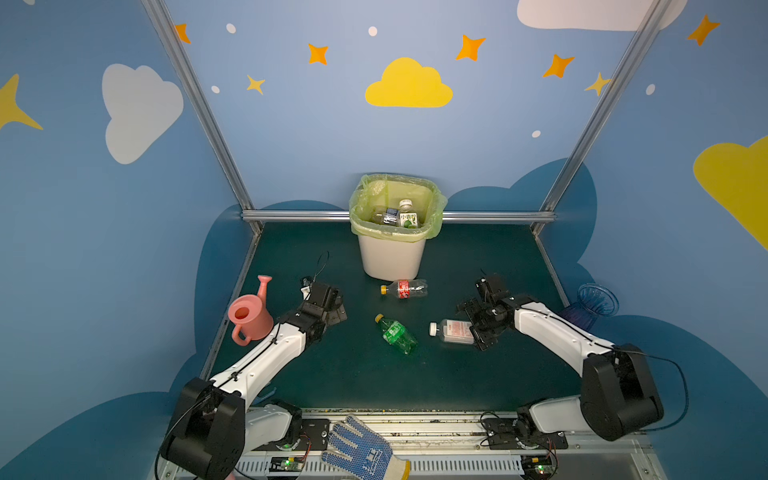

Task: Throw the plastic bottles in the bin
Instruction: 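Close the right gripper on the pink-label square bottle and lift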

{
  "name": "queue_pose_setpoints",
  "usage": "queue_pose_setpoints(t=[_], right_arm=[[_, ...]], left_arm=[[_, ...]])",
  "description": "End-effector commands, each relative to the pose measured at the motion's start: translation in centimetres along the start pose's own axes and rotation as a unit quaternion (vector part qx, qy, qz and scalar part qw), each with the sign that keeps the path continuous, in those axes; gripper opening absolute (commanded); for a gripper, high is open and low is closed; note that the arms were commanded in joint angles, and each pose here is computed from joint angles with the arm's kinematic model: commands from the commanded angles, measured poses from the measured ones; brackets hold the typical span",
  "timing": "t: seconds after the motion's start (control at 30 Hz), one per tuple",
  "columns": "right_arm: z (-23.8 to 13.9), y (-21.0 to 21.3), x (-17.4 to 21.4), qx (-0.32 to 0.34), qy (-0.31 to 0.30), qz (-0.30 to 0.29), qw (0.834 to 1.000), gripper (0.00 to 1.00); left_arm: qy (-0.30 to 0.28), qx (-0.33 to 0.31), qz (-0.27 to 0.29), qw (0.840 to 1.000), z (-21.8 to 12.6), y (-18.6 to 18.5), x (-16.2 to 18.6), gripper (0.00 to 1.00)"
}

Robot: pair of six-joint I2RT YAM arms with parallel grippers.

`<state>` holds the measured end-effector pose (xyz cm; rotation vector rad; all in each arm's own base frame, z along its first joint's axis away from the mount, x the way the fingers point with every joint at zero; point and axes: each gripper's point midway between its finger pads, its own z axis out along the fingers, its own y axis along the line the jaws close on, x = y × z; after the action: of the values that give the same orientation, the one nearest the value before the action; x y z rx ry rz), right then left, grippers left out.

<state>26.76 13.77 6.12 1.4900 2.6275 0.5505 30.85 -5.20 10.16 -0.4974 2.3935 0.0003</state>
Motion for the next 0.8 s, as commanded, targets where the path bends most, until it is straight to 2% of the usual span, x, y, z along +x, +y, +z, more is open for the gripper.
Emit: queue_pose_setpoints(t=[0.0, 0.2, 0.4, 0.63, 0.77], right_arm=[[0.7, 0.2, -0.3, 0.011, 0.001, 0.002, 1.0, 0.98], [1.6, 0.5, -0.8, 0.019, -0.002, -0.02, 1.0, 0.96], [2.0, 0.9, -1.3, 0.018, -0.002, -0.045, 0.999, 0.9], [3.4, 1.8, -1.1, 0.02, 0.033, -0.081, 0.996, 0.81], [3.3, 2.4, -1.1, 0.016, 0.036, -0.095, 0.995, 0.72]], left_arm=[[-0.004, -0.015, 0.008, 1.0, -0.3, 0.3, -0.5, 1.0], [-0.002, -0.024, 0.011, 1.0, -0.3, 0.7, -0.4, 1.0], [-0.004, -0.026, 0.008, 1.0, -0.5, 0.9, -0.3, 1.0], [-0.005, -0.034, 0.011, 0.999, -0.6, 1.2, -0.3, 1.0], [-0.008, -0.04, 0.01, 0.999, -0.7, 1.5, -0.4, 1.0]])
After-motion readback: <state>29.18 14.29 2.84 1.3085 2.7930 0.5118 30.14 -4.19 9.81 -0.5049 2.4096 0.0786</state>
